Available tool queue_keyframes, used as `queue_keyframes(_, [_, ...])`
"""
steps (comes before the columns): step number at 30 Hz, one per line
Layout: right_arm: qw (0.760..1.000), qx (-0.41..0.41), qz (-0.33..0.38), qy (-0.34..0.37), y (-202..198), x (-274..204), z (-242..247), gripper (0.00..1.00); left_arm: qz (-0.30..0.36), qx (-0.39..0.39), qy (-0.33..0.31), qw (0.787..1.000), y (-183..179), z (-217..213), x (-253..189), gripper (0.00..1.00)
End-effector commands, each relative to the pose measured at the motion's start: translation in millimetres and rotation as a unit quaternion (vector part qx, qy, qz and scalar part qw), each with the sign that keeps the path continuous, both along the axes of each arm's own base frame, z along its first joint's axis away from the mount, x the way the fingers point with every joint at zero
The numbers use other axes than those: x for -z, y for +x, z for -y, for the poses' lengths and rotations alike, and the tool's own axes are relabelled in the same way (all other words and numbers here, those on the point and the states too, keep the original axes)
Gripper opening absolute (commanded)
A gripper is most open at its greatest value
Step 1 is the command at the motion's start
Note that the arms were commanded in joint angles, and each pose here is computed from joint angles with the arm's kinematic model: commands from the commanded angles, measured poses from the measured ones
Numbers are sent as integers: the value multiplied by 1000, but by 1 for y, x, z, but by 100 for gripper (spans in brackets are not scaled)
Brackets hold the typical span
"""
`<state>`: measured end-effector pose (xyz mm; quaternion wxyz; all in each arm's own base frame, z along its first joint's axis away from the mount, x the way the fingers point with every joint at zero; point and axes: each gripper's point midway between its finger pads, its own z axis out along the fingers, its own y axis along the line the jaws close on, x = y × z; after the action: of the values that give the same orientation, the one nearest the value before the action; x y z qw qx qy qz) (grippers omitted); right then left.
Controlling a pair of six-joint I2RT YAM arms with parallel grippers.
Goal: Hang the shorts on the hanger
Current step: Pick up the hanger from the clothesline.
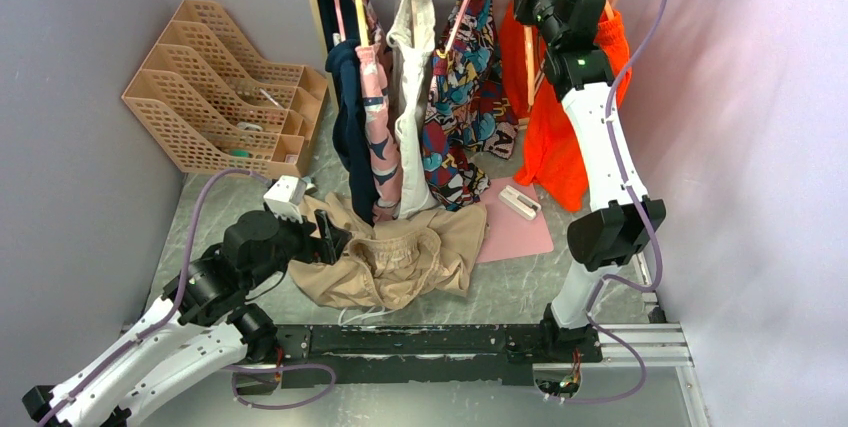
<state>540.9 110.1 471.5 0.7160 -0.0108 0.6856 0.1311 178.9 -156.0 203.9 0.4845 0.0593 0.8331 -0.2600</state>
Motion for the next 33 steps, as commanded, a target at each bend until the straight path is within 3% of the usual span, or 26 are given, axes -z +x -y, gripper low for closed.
queue_keyframes(1, [998,-10,57,-2,-6,-27,1,0,9,12,-4,1000,2,6,-3,91])
queue_keyframes(33, [988,-55,117,84,-51,-48,-9,0,2,8,4,1000,4,6,1,91])
